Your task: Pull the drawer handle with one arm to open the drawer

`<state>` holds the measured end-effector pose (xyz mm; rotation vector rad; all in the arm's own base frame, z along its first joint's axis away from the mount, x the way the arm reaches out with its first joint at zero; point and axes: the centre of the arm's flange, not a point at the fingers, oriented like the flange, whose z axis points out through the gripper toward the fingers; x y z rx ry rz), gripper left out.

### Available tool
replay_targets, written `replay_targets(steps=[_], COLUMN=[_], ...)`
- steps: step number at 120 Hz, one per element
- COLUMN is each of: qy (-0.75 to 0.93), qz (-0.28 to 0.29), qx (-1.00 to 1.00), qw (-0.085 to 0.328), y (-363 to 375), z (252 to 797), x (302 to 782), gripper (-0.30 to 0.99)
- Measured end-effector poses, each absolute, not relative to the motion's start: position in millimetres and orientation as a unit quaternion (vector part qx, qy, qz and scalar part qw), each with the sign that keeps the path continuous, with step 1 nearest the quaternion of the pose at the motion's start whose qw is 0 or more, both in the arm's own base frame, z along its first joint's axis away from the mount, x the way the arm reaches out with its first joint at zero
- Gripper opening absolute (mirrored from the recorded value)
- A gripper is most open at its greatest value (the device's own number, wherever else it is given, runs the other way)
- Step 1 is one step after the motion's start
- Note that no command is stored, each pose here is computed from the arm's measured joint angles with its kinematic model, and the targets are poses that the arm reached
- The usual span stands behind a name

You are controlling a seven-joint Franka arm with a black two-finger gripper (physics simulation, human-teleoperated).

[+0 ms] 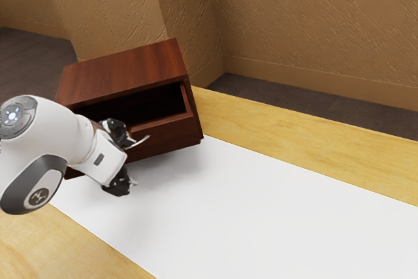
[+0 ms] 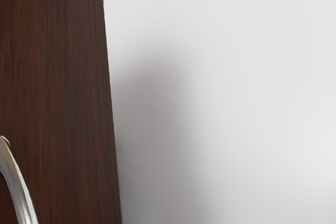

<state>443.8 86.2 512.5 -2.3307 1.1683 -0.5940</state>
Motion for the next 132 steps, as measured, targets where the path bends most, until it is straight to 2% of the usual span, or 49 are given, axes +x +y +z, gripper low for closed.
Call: replay_targets(steps=[39, 74, 98, 112, 118, 126, 132], qy=[0.428, 0.412, 0.397, 0.403, 0.375, 0.326, 0.325], qz=[-0.217, -0.232, -0.246, -0.267, -0.273, -0.275, -0.270], qx=[-0.845, -0.849, -0.846, -0.832, -0.850, -0.883, -0.893], qw=[0.235, 0.234, 0.255, 0.271, 0.251, 0.196, 0.157], y=[70, 69, 74, 45, 38, 28, -9], z=[508, 518, 540, 571, 599, 651, 688], x=[434, 429, 418, 406, 400, 396, 394], gripper=[0.67, 0.51, 0.61, 0.65, 0.66, 0.67, 0.68])
